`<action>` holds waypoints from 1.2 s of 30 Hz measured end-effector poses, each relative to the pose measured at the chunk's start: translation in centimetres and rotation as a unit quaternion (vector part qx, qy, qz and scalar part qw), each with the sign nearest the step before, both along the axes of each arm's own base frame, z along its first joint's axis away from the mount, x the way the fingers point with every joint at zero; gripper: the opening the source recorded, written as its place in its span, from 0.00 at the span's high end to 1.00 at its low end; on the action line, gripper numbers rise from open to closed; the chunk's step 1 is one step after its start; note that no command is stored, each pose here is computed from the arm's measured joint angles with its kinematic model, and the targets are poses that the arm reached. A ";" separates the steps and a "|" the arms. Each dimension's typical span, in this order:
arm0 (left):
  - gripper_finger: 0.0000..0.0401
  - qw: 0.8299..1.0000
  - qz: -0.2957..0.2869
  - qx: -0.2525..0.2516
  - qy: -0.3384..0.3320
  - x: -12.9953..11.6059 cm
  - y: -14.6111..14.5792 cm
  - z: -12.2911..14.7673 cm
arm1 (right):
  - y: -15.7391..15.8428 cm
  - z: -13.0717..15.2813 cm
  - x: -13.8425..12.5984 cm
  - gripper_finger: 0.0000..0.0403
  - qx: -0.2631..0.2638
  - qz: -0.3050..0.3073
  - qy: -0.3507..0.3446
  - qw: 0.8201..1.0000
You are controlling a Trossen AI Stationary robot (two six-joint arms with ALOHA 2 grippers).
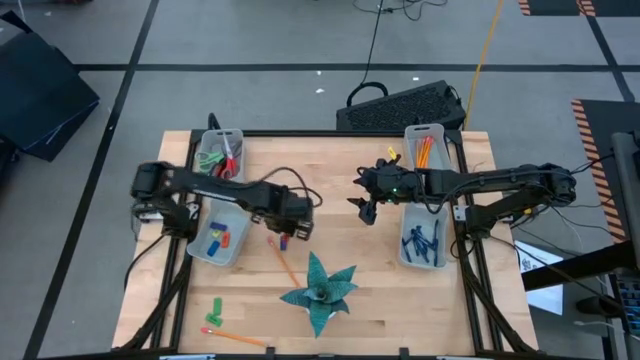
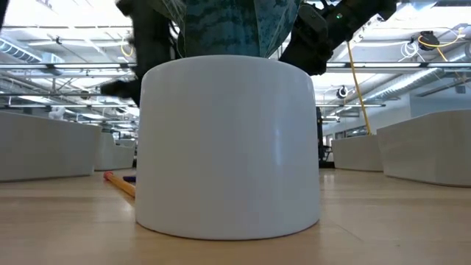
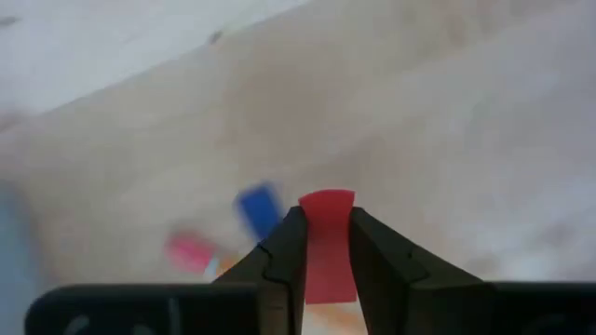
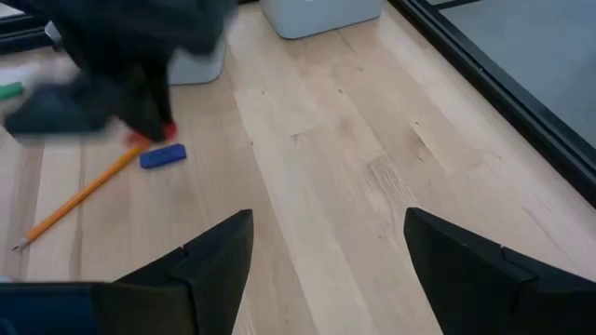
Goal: Sort crayons/erasers/pens/pencils in bins
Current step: Put the red eraser into the bottom left gray bin, then put the blue eraser into the bottom left gray bin
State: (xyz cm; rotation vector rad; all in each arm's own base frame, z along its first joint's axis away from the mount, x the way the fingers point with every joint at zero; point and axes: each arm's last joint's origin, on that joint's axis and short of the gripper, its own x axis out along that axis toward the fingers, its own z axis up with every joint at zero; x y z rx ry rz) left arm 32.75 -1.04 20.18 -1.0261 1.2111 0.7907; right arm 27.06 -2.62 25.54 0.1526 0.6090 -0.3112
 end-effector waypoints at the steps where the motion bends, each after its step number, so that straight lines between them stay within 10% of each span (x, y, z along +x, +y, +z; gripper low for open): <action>1: 0.81 1.000 -0.007 -0.008 0.003 -0.7 0.0 1.0 | 0.0 0.0 0.0 0.33 0.000 0.000 -0.001 1.000; 12: 0.81 0.985 0.025 0.025 0.167 -13.0 0.5 8.9 | 0.0 0.0 0.0 0.33 0.000 -0.002 -0.003 1.000; 26: 0.81 0.987 0.068 0.031 0.145 -16.3 2.8 -2.6 | -0.1 0.0 0.0 0.33 0.020 -0.020 -0.009 1.000; 36: 0.60 0.988 0.028 0.004 0.150 -16.4 3.3 -2.4 | -0.1 0.0 0.0 0.33 0.035 -0.030 -0.014 0.999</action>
